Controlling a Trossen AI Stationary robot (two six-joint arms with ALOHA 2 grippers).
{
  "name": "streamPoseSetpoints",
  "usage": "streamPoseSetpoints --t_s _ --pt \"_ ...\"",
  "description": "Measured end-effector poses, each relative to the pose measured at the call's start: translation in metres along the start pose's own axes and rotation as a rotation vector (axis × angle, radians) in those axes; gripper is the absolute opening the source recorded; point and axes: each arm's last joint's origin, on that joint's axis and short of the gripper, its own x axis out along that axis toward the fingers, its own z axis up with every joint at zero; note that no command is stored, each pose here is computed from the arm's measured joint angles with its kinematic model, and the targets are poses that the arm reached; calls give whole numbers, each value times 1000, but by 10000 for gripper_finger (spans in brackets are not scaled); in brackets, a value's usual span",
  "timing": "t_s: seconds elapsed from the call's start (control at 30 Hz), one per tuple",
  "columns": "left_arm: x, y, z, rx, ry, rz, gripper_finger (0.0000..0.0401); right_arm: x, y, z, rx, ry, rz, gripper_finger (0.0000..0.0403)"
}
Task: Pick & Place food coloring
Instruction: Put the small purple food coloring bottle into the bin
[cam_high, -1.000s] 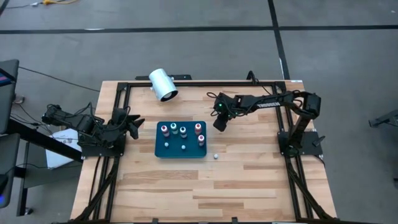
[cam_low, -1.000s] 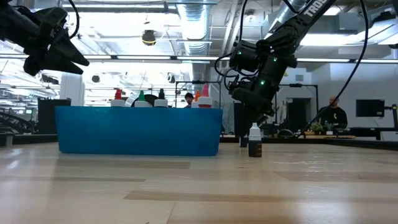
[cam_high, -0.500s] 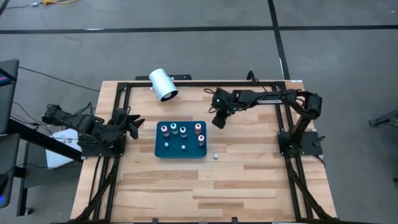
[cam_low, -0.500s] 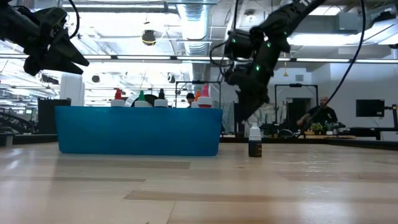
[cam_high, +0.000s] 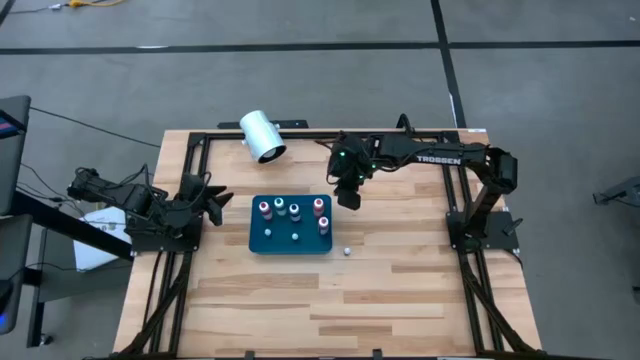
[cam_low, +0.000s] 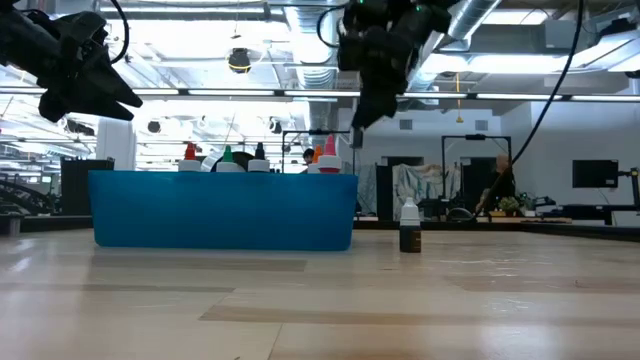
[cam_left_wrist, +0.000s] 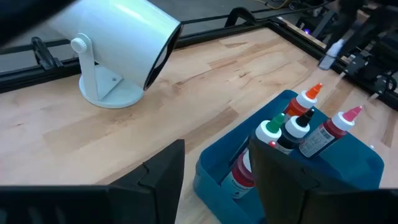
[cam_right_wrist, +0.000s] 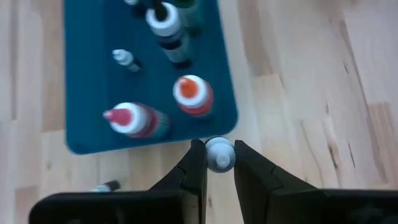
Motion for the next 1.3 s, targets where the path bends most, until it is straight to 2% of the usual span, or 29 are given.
streamPoseSetpoints --t_s 0.2,0.37,0.47,0.67,1.1,1.3 --pt "0 0 -1 1 23 -18 171 -12 20 13 -67 -24 43 48" --pt "0 -1 -1 16 41 -33 171 -19 47 25 -131 -68 69 48" --pt "0 -1 -1 27 41 -33 171 -23 64 31 -160 -94 26 48" --pt "0 -1 -1 29 40 -34 171 -22 91 38 -124 -173 -65 48" --pt "-1 -10 3 52 41 -139 171 -22 136 44 -56 -317 -79 48" --pt "-1 -10 3 54 47 -144 171 12 142 44 -1 -266 -74 48"
